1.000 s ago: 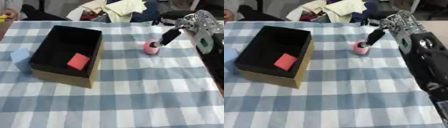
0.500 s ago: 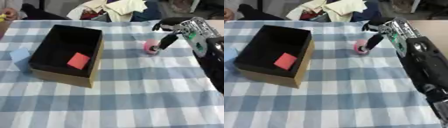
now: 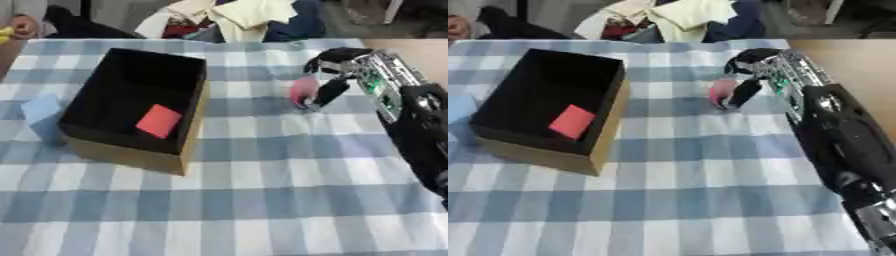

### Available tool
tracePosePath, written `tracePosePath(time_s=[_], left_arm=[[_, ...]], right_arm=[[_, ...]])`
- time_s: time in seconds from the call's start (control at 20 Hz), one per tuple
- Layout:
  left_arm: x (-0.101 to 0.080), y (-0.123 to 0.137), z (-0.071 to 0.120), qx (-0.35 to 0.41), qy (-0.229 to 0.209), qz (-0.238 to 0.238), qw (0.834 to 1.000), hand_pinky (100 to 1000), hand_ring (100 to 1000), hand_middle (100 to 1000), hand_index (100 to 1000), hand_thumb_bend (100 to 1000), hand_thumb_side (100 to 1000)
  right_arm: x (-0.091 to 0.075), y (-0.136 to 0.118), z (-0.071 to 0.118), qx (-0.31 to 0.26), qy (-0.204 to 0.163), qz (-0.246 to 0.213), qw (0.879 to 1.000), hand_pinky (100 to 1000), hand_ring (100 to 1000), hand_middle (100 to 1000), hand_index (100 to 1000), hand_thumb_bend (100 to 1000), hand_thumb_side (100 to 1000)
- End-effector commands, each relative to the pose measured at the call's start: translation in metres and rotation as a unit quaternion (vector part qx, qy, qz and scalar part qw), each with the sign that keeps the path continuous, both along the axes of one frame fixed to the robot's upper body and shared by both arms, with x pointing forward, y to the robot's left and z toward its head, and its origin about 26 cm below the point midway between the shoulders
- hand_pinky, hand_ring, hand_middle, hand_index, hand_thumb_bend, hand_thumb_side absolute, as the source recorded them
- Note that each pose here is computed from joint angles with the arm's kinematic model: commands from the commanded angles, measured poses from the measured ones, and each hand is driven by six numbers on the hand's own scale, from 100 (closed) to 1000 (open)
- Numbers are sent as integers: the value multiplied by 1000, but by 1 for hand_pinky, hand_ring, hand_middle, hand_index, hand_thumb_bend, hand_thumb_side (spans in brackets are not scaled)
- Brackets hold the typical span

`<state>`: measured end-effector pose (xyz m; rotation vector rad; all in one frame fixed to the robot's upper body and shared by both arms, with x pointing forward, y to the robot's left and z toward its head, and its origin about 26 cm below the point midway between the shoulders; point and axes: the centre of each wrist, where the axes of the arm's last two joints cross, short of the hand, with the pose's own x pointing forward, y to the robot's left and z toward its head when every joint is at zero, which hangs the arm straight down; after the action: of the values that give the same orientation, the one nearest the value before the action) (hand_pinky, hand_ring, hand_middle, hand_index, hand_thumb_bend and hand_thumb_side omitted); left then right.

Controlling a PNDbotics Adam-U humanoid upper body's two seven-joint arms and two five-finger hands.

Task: Pick up objects on the table and place them in the box.

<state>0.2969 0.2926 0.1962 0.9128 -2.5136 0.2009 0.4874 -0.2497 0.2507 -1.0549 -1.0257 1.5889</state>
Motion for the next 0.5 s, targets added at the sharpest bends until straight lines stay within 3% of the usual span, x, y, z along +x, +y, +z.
tracePosePath(time_s=[0.05, 0.5], left_arm=[[-2, 0, 7, 5, -11, -2, 1000, 458, 685, 619, 792, 100, 777], [-2, 0, 6, 8, -8, -3, 1000, 456, 686, 620, 792, 100, 774]], right_arm=[[1, -6, 11, 1, -19, -14, 1000, 912, 913, 843, 913, 271, 494], [0, -3, 13, 13, -16, 0, 1000, 902, 904, 813, 847, 100, 392]])
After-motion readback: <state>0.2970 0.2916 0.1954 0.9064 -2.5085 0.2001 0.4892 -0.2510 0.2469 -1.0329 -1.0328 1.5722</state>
